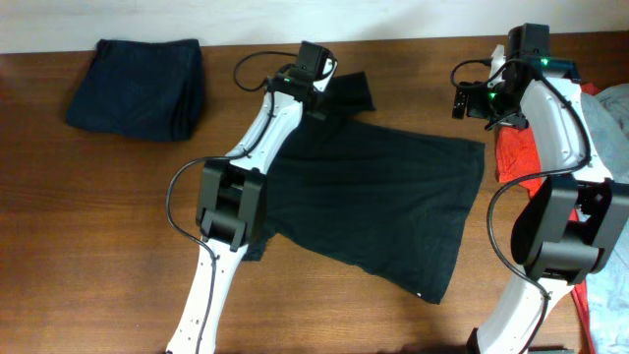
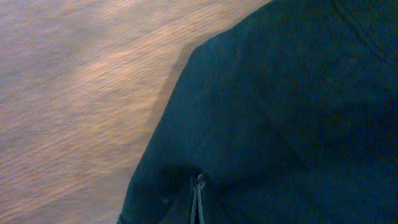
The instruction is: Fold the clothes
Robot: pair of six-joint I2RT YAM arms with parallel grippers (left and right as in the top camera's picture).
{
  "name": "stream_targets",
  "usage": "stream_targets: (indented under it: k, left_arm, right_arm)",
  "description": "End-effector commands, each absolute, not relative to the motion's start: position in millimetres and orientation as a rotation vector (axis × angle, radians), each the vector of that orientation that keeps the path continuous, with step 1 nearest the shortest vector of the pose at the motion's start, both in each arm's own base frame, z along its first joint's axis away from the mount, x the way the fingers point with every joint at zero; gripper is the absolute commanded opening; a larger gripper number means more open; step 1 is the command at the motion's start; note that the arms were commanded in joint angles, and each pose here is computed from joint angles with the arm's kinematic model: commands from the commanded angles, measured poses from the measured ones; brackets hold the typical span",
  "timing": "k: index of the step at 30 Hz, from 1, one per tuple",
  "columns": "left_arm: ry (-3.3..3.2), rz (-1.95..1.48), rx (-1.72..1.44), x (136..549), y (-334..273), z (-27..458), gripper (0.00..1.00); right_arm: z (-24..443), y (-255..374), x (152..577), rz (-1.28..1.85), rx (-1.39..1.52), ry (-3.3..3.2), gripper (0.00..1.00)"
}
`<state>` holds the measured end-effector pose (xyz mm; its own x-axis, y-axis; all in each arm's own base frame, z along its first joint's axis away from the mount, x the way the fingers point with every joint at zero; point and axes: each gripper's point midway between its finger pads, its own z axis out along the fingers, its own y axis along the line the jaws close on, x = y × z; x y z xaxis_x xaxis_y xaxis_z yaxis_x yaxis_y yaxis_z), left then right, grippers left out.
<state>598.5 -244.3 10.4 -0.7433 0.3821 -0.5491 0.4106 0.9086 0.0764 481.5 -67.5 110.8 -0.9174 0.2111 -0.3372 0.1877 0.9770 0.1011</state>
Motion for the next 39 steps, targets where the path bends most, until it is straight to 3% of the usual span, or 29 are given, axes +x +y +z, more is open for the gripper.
stream_targets:
  k: [1,6,11,13,15,17,22,25,31,34,35,39]
  left_arm:
    - [2.541,0.039,0.485,614,-191,-17,0.02]
    - [2.529,0.06,0.387,632,-148,-14,0.04]
    - [2.458,0.057,0.323,653,-127,0,0.2]
    - [2.43,0.047,0.308,660,-123,10,0.5]
    - [2.367,-0.031,0.306,672,-126,55,0.68]
    - [2.33,-0.059,0.245,675,-121,100,0.73]
    - [2.35,-0.056,0.131,648,-81,175,0.73]
    - [2.433,-0.092,0.056,632,-64,167,0.68]
    - [2.577,-0.339,0.12,614,-90,117,0.56]
    - [2.569,-0.449,0.172,614,-115,110,0.4]
    - [2.553,-0.483,0.197,615,-125,111,0.28]
    - [2.482,-0.513,0.289,619,-167,121,0.14]
  right_arm:
    - [117,-70,485,0.1,0.305,2.752,0.99]
    - [117,-70,485,0.1,0.305,2.752,0.98]
    - [117,-70,485,0.1,0.305,2.752,0.99]
    - [117,-70,485,0.1,0.305,2.752,0.99]
    - [117,-70,485,0.1,0.305,2.752,0.99]
    - [117,-70,485,0.101,0.305,2.752,0.99]
    - [117,-70,485,0.1,0.305,2.752,0.99]
    - [117,-70,485,0.101,0.305,2.752,0.99]
    - [117,-70,485,0.1,0.305,2.752,0.99]
    - [117,-70,485,0.1,0.305,2.752,0.99]
    - [117,-70,485,0.1,0.305,2.752,0.99]
    - [117,-70,485,0.1,0.305,2.752,0.99]
